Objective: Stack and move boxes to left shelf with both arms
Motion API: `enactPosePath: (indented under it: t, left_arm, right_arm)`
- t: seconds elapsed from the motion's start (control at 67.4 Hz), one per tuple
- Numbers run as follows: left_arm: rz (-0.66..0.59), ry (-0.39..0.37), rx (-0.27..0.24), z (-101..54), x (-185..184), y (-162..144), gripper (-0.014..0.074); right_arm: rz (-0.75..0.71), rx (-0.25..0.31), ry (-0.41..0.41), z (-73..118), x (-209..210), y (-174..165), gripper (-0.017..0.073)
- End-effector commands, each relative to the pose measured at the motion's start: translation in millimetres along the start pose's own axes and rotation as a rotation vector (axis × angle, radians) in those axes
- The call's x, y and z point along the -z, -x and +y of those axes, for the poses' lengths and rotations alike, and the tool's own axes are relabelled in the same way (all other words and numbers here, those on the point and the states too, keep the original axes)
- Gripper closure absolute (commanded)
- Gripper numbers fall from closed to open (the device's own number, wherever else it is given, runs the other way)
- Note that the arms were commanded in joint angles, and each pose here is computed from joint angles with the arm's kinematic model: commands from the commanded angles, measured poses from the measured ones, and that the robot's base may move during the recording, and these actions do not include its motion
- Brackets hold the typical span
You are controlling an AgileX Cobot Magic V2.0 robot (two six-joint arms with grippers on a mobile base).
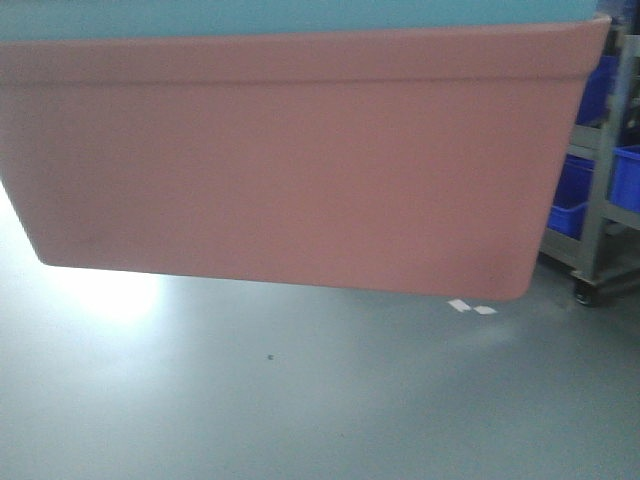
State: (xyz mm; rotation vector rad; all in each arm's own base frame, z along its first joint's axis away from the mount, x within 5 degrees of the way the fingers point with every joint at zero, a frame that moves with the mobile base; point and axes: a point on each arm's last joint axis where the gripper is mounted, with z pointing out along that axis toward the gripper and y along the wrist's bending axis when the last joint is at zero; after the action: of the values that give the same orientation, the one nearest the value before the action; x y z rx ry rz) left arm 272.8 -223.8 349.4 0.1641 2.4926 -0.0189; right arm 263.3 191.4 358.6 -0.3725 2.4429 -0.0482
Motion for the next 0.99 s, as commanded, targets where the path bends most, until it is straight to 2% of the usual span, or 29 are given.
enactPosePath:
  t: [0.0,0.979]
  left_arm:
    - [-0.202,-0.260,0.033,-22.6,37.6,17.4,0.0596]
    - [-0.204,-0.257,0.033,-21.8,37.3,17.9,0.0596]
  right_arm:
    - [-0.248,-0.030,0.220,17.5,31.3,23.1,0.0503]
    - [-0.248,-0.030,0.220,17.5,31.3,23.1,0.0503]
